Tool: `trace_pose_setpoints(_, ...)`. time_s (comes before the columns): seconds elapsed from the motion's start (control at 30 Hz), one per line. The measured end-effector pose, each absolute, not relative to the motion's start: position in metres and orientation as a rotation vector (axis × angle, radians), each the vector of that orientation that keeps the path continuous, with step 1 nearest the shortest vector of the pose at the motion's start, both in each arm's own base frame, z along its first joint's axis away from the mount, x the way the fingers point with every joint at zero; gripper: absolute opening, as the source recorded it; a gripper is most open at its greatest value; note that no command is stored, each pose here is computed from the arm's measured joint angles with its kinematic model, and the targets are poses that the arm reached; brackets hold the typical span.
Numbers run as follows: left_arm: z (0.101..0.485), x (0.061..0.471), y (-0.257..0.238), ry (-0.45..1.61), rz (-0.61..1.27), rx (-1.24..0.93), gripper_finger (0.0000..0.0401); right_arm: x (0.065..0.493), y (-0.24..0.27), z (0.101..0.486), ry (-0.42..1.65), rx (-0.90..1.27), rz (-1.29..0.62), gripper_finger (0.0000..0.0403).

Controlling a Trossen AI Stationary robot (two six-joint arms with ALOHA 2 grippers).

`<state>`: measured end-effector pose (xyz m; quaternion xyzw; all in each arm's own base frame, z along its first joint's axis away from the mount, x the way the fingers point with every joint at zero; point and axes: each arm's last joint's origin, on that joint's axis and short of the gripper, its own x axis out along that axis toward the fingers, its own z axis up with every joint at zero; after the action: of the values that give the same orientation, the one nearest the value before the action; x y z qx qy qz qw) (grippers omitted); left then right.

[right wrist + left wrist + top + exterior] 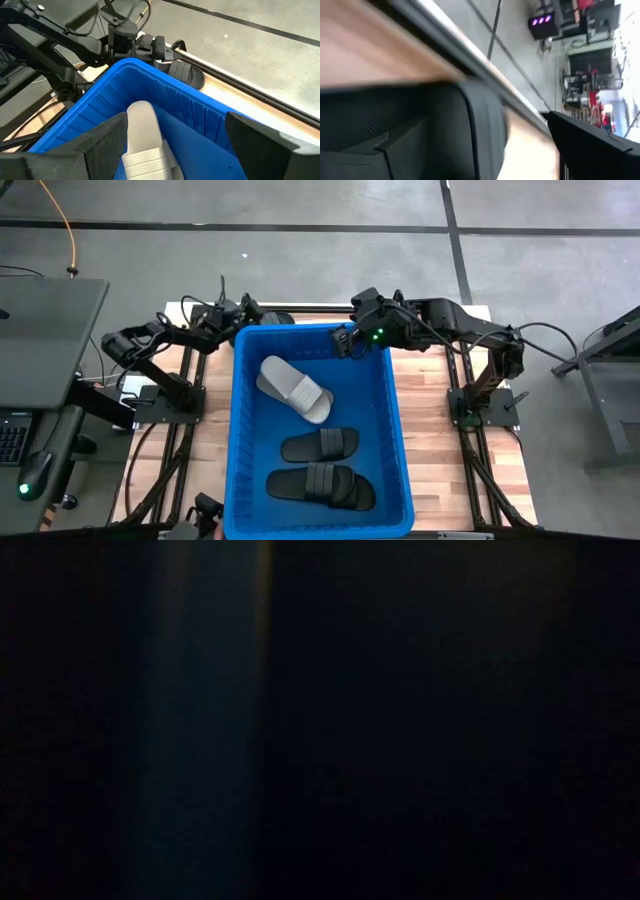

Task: Pick and place slides into bin
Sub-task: Put the black slipper into the blue bin

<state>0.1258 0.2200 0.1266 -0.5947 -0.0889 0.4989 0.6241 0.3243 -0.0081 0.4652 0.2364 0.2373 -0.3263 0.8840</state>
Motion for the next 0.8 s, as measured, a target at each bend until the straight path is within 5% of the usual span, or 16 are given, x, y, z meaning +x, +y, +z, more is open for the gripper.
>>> trace_pose_setpoints(0.2, 0.127, 0.127, 0.224, -0.240, 1.160, -1.358, 0.0370, 0.324, -0.008, 0.465, 0.489, 0.503, -0.685, 0.0321)
trace_pose_setpoints(0.43, 0.134, 0.127, 0.233, -0.236, 1.141, -1.298, 0.0303, 0.324, -0.008, 0.465, 0.485, 0.505, -0.695, 0.0321)
trace_pose_setpoints(0.6, 0.126, 0.128, 0.237, -0.246, 1.141, -1.273, 0.0206, 0.325, -0.008, 0.466, 0.477, 0.509, -0.690, 0.0321)
trace_pose_setpoints(0.8, 0.125, 0.131, 0.240, -0.264, 1.085, -1.241, 0.0026, 0.324, -0.006, 0.466, 0.466, 0.530, -0.705, 0.0321)
